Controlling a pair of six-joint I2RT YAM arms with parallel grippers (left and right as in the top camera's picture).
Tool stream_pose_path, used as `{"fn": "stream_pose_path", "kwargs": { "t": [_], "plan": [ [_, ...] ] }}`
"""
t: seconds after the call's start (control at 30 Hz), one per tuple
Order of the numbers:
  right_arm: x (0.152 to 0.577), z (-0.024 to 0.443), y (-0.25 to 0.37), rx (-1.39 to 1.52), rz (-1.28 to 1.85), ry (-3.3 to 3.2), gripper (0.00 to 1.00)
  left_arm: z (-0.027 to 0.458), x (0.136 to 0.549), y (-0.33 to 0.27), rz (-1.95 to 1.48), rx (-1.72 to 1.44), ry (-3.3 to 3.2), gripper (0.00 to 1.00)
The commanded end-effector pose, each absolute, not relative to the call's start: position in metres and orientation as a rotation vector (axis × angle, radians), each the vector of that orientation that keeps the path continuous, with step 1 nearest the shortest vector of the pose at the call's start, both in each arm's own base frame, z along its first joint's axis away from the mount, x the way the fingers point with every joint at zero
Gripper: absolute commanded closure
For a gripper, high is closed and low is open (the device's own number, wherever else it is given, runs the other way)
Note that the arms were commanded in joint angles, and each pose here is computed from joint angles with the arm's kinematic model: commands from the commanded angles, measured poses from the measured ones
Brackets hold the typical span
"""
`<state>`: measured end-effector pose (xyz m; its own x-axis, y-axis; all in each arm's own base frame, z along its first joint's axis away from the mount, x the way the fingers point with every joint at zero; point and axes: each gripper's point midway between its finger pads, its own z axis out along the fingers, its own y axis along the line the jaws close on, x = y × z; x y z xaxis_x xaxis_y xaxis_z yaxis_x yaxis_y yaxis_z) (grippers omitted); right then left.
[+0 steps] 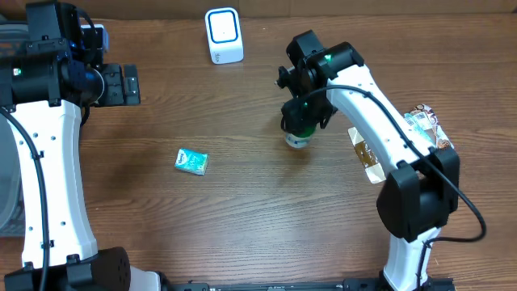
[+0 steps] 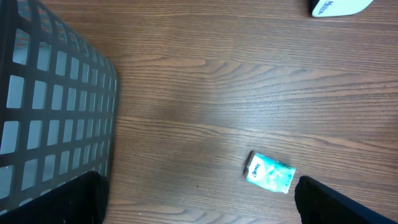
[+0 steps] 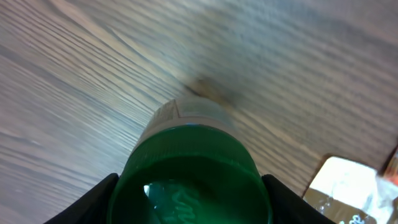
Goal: Scan the item barcode
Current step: 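Carry the bottle right and set it down beside the bread bag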
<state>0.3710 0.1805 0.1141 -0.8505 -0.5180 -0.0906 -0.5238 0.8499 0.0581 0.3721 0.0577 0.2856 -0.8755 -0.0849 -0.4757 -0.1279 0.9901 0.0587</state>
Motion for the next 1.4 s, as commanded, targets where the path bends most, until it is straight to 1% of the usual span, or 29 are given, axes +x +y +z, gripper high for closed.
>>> {"fn": "stream_pose_path", "kwargs": {
  "t": [0.0, 0.23, 0.37, 0.43, 0.57, 0.7, 0.8, 0.83, 0.9, 1.17, 1.23, 1.3, 1.37],
  "plan": [
    [0.367, 0.098, 0.17, -0.816, 0.09, 3.008, 0.6, 0.284, 0.373, 0.057, 0.134, -0.123, 2.648, 0.0],
    [0.356, 0.064, 0.145, -0.807, -0.044, 3.075, 0.61, 0.284, 0.373, 0.057, 0.135, -0.123, 2.648, 0.0],
    [0.358, 0.056, 0.124, -0.724, -0.156, 3.102, 0.62, 0.284, 0.373, 0.057, 0.134, -0.123, 2.648, 0.01],
    [0.363, 0.056, 0.11, -0.648, -0.212, 3.107, 0.62, 0.284, 0.373, 0.057, 0.135, -0.124, 2.648, 0.0],
    [0.377, 0.056, 0.089, -0.535, -0.22, 3.097, 0.62, 0.284, 0.373, 0.057, 0.134, -0.124, 2.648, 0.0],
    [0.405, 0.057, 0.067, -0.377, -0.198, 3.033, 0.62, 0.284, 0.373, 0.057, 0.134, -0.124, 2.648, 0.0],
    [0.421, 0.058, 0.056, -0.312, -0.189, 2.983, 0.61, 0.284, 0.373, 0.057, 0.134, -0.123, 2.648, 0.0],
    [0.425, 0.059, 0.053, -0.298, -0.188, 2.97, 0.6, 0.284, 0.373, 0.057, 0.134, -0.124, 2.648, 0.0],
    [0.431, 0.059, 0.049, -0.279, -0.186, 2.952, 0.55, 0.284, 0.373, 0.057, 0.135, -0.123, 2.648, 0.0],
    [0.44, 0.062, 0.031, -0.222, -0.235, 2.922, 0.53, 0.284, 0.373, 0.057, 0.135, -0.124, 2.648, 0.0],
    [0.443, 0.062, 0.027, -0.204, -0.235, 2.915, 0.51, 0.284, 0.373, 0.057, 0.134, -0.124, 2.648, 0.0],
    [0.442, 0.062, 0.025, -0.198, -0.236, 2.919, 0.48, 0.284, 0.373, 0.057, 0.134, -0.124, 2.648, 0.0],
    [0.439, 0.061, 0.024, -0.201, -0.238, 2.933, 0.43, 0.284, 0.373, 0.057, 0.135, -0.123, 2.648, 0.0]
  ]
}}
